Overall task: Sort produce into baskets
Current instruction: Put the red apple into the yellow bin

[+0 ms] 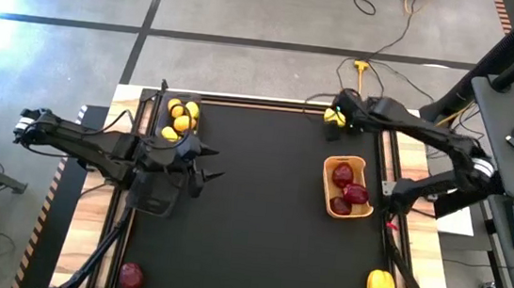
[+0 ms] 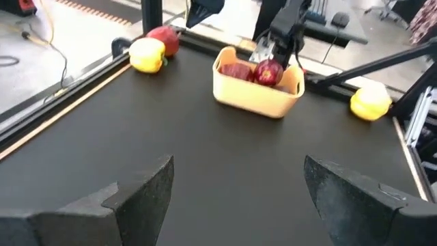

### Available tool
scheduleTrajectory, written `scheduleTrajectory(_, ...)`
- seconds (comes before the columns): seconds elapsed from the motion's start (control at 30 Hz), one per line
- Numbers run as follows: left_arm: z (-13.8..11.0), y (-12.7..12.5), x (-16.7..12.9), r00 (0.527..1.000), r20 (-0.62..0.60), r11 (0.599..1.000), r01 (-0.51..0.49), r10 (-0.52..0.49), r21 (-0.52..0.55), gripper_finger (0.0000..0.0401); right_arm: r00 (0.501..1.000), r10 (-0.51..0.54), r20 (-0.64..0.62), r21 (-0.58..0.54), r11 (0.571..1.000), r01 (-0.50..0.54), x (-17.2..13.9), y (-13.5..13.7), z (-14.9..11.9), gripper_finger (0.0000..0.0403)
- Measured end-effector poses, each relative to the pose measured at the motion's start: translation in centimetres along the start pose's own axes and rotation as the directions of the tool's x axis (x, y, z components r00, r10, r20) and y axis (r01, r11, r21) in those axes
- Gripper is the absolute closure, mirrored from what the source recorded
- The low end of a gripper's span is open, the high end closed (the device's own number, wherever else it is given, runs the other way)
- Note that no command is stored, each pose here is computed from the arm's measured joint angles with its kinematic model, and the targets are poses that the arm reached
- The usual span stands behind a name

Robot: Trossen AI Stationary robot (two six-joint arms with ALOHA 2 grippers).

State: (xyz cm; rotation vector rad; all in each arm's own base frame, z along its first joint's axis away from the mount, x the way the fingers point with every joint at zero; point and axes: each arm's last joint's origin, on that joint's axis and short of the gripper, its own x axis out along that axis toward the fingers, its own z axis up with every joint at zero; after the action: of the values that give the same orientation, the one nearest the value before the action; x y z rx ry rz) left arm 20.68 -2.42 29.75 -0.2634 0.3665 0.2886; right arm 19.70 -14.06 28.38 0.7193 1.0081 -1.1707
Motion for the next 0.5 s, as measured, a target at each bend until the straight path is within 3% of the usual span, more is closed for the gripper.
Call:
scheduleTrajectory(0.13, -0.4, 0.5, -0.8, 0.998, -0.052, 1.000, -0.022, 0.022, -0.003, 0.0091, 0.986, -0.064, -0.156, -0.233, 0.972, 0.026, 2.6, 0.7, 2.1, 0.0030)
scheduleTrajectory(0.27, -0.5, 0.8, -1.3, 0.998, -0.059, 1.000, -0.025, 0.025, 0.000, 0.0091, 0.937, -0.223, -0.270, -0.469, 0.880, 0.074, 5.2, 1.5, 4.2, 0.0030)
scheduleTrajectory(0.33, -0.4, 0.8, -1.4, 0.998, -0.054, 1.000, -0.022, 0.022, 0.011, 0.0091, 0.910, -0.277, -0.309, -0.522, 0.849, 0.082, 6.7, 1.2, 5.5, 0.0030)
scheduleTrajectory(0.5, -0.4, 1.2, -1.3, 0.997, -0.067, 0.999, -0.047, 0.047, 0.014, 0.0091, 0.872, -0.361, -0.331, -0.544, 0.828, 0.136, 9.5, -0.8, 8.6, 0.0030)
